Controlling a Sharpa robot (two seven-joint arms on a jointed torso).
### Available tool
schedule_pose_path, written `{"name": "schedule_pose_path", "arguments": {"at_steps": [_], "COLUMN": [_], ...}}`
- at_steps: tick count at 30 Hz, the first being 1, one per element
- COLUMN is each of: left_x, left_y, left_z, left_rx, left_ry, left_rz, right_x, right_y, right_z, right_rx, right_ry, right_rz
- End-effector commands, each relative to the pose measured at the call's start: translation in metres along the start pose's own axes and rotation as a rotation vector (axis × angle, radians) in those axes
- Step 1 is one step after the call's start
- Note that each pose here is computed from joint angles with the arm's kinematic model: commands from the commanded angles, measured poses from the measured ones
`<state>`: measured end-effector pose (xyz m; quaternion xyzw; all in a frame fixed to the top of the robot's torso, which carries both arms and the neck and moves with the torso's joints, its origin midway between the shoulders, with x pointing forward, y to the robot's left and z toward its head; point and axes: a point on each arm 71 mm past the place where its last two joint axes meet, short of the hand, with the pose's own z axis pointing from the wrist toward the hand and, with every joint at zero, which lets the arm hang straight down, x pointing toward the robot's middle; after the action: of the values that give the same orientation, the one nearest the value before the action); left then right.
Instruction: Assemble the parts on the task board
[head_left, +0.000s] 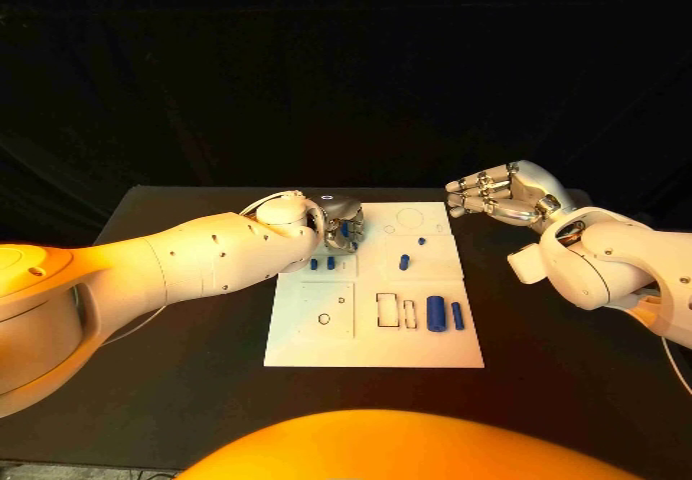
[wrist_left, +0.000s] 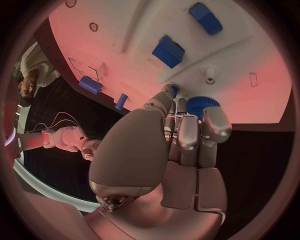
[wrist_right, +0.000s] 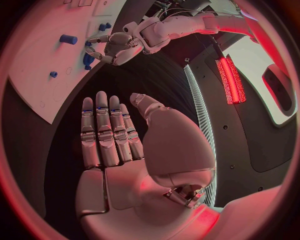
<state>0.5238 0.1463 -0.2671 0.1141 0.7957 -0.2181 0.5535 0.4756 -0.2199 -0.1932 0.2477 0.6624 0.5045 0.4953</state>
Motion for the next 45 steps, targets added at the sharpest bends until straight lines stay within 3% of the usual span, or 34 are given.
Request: {"name": "schedule_pose_path", "arguments": {"at_steps": [1, 34, 45], "left_x": [0.0018, 0.0093, 0.0053], "left_y": [-0.0020, -0.0004, 0.0009], "left_z": [0.0013, 0.0030, 0.0012], "left_rx": [0.008, 0.007, 0.013], "left_ry": [0.021, 0.089, 0.048], "left_rz": [-0.009, -0.024, -0.039], "right_x": [0.0022, 0.0028, 0.0027], "right_y": [0.0013, 0.0017, 0.0018], "right_z": [0.0001, 0.0004, 0.0004], "right_rx": [-0.014, -0.015, -0.017], "right_ry": [0.018, 0.020, 0.018], "right_rz": [0.003, 0.004, 0.003]}}
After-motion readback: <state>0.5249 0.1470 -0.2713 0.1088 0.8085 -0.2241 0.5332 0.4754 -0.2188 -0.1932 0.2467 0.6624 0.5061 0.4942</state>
